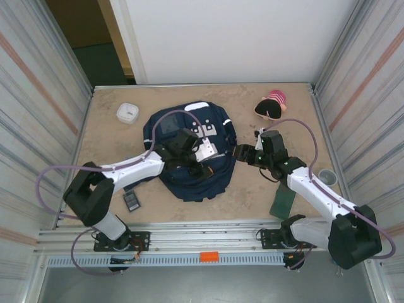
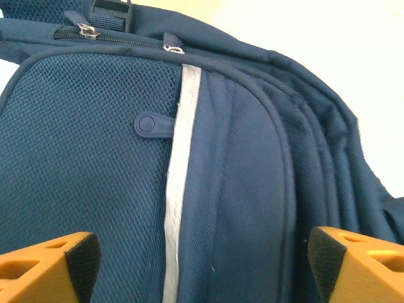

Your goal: Pack books, pencil case, and school supplies into a backpack

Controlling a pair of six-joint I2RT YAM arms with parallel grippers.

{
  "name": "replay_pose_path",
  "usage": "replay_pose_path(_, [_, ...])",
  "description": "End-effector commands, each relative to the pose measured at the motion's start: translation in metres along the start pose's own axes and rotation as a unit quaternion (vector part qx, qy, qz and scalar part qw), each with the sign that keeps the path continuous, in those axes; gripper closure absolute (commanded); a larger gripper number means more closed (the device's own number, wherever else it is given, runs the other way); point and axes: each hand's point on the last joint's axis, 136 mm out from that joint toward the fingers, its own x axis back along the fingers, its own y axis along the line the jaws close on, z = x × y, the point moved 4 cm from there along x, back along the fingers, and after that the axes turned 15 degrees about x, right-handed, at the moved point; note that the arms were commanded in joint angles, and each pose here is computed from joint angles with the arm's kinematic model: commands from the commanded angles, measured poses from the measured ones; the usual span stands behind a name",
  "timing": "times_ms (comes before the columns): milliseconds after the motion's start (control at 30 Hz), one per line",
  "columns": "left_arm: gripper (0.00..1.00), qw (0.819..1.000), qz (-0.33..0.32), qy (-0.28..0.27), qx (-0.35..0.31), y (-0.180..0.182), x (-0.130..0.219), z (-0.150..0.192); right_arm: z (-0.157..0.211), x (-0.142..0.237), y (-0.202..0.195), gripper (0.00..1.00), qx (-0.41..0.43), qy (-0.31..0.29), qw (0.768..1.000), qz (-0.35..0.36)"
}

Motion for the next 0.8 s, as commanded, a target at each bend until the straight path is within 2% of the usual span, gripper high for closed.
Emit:
replay_pose_path(0, [0.11, 0.999, 0.014, -0.027, -0.024, -0.002, -0.006, -0.025, 0.001, 0.006, -0.003, 0.38, -0.003, -0.014, 1.0, 0.014])
replay_pose_path(67, [0.11, 0.999, 0.016, -0.019, -0.026, -0.003, -0.018, -0.027, 0.002, 0.006, -0.004, 0.38, -0.006, -0.014, 1.0, 0.015])
replay_pose_path(267, [0.15, 0.999, -0.035, 0.019, -0.035, 0.01, -0.05, -0.021, 0.005, 0.007, -0.006, 0.38, -0.018, -0.022, 0.999, 0.015])
replay_pose_path(300, [0.18, 0.998, -0.038, 0.025, -0.037, 0.011, -0.054, -0.018, 0.006, 0.007, -0.007, 0.37, -0.023, -0.024, 0.999, 0.015])
replay_pose_path(367, [0.31, 0.998, -0.033, 0.034, -0.039, 0.009, -0.055, -0.015, 0.005, 0.008, -0.007, 0.37, -0.038, -0.032, 0.999, 0.005])
replay_pose_path(400, [0.4, 0.998, -0.029, 0.03, -0.04, 0.007, -0.052, -0.015, 0.002, 0.01, -0.006, 0.37, -0.042, -0.04, 0.998, -0.004])
replay_pose_path(467, [0.57, 0.999, -0.022, 0.004, -0.046, 0.003, -0.038, -0.021, -0.003, 0.015, -0.006, 0.37, -0.043, -0.054, 0.998, -0.009])
replay_pose_path(533, [0.8, 0.998, 0.003, -0.031, -0.06, -0.005, -0.013, -0.032, -0.006, 0.018, -0.007, 0.35, -0.036, -0.058, 0.998, -0.014])
replay_pose_path(567, [0.87, 0.997, 0.021, -0.041, -0.066, -0.008, -0.001, -0.035, -0.007, 0.019, -0.007, 0.35, -0.031, -0.058, 0.998, -0.019])
replay_pose_path(633, [0.93, 0.99, 0.083, -0.08, -0.081, -0.018, 0.031, -0.045, -0.014, 0.023, -0.006, 0.34, -0.019, -0.06, 0.997, -0.044])
replay_pose_path(767, [0.96, 0.969, 0.172, -0.157, -0.083, -0.022, 0.09, -0.059, -0.028, 0.022, -0.001, 0.34, 0.013, -0.043, 0.994, -0.1])
